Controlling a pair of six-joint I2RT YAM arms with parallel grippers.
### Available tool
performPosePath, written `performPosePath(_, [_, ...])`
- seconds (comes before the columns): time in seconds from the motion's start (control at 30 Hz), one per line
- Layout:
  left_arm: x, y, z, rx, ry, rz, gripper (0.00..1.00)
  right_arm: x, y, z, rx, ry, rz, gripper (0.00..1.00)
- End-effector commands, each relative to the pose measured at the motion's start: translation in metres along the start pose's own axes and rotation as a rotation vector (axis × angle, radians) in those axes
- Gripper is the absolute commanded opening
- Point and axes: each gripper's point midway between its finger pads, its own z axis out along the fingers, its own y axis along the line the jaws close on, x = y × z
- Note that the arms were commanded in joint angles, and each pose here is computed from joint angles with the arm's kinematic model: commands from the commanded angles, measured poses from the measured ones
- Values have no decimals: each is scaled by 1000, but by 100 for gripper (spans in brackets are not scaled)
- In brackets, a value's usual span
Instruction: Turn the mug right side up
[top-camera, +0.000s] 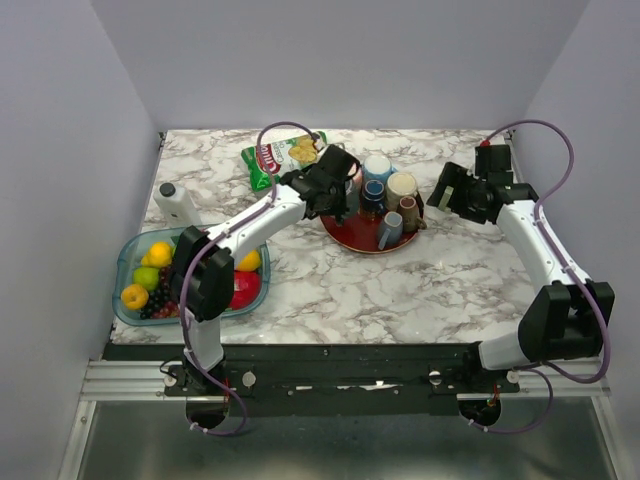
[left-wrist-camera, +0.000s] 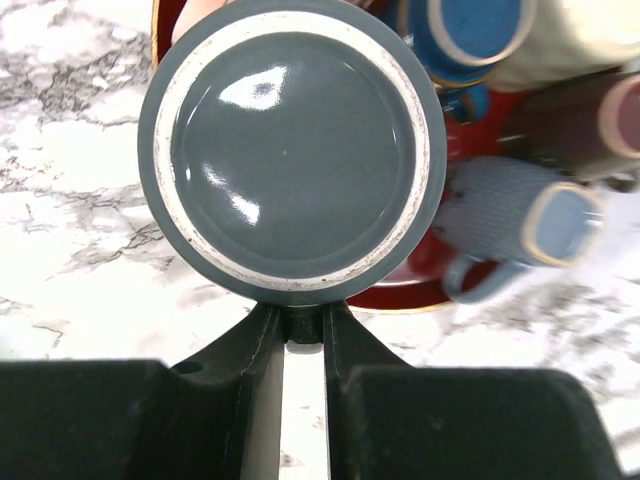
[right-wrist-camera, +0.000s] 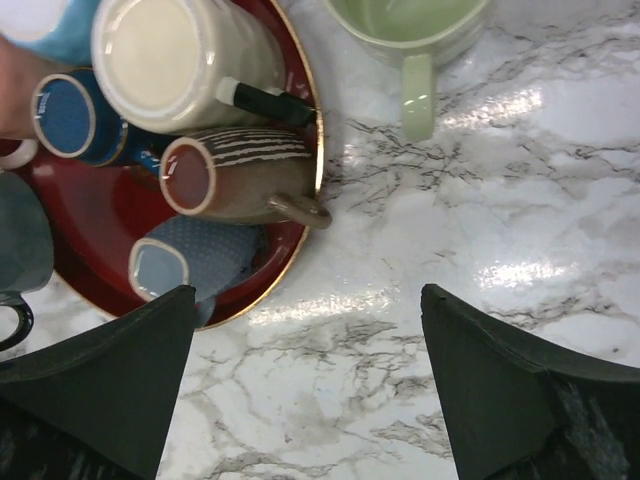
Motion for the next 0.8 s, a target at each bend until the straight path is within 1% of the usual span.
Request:
performPosePath(0.0, [-60, -32, -58, 238, -145, -85, 0, -23, 34, -31, -165, -62, 7, 100])
performPosePath(0.03, [-70, -32, -63, 269, -164, -104, 0, -25, 45, -39, -223, -68, -2, 100])
performPosePath(0.07, [-81, -45, -79, 371, -184, -114, 0, -30, 51, -43, -259, -85, -4, 100])
performPosePath(0.1, [-89, -52, -87, 430, -197, -125, 0, -32, 59, -47, -301, -94, 2, 100])
performPosePath(0.13, [-97, -58, -96, 486, -210, -154, 0, -30, 73, -55, -387, -87, -9, 100])
performPosePath(0.17, [-112, -66, -113, 577, -247, -165, 0, -37, 85, -63, -459, -130, -29, 100])
performPosePath(0.2, [-120, -71, -121, 626, -263, -175, 0, -39, 94, -70, -517, -141, -38, 100])
performPosePath(0.23, [-127, -76, -131, 681, -274, -185, 0, -36, 108, -80, -614, -130, -53, 100])
performPosePath(0.27, [-144, -81, -145, 751, -320, -220, 0, -43, 118, -89, -675, -164, -64, 100])
performPosePath(0.3, [-146, -89, -158, 833, -312, -221, 0, -44, 127, -98, -730, -160, -47, 100])
performPosePath(0.33, [-152, -94, -167, 887, -328, -235, 0, -39, 139, -111, -826, -133, -57, 100])
performPosePath(0.37, [-167, -103, -186, 986, -367, -289, 0, -48, 150, -123, -899, -173, -73, 100])
performPosePath(0.4, [-169, -109, -199, 1065, -361, -290, 0, -46, 156, -130, -953, -144, -24, 100])
performPosePath(0.43, [-175, -114, -208, 1120, -372, -303, 0, -44, 164, -141, -1029, -126, -26, 100])
performPosePath(0.47, [-185, -123, -223, 1211, -411, -300, 0, -55, 172, -155, -1097, -191, -51, 100])
performPosePath(0.5, [-189, -128, -234, 1278, -383, -352, 0, -54, 175, -159, -1127, -163, 4, 100])
performPosePath(0.53, [-190, -132, -242, 1337, -371, -367, 0, -56, 178, -165, -1155, -166, 6, 100])
performPosePath(0.57, [-196, -136, -253, 1414, -407, -361, 0, -61, 181, -172, -1185, -194, -6, 100])
performPosePath(0.6, [-198, -137, -258, 1449, -409, -376, 0, -62, 183, -177, -1199, -182, 16, 100])
performPosePath(0.63, [-198, -140, -262, 1487, -376, -411, 0, -65, 184, -179, -1210, -181, 20, 100])
performPosePath(0.67, [-200, -143, -266, 1515, -384, -404, 0, -68, 187, -184, -1229, -200, 13, 100])
performPosePath(0.73, [-198, -146, -269, 1532, -383, -401, 0, -71, 190, -190, -1256, -195, 44, 100])
performPosePath(0.77, [-196, -150, -269, 1537, -377, -398, 0, -75, 193, -197, -1286, -223, 30, 100])
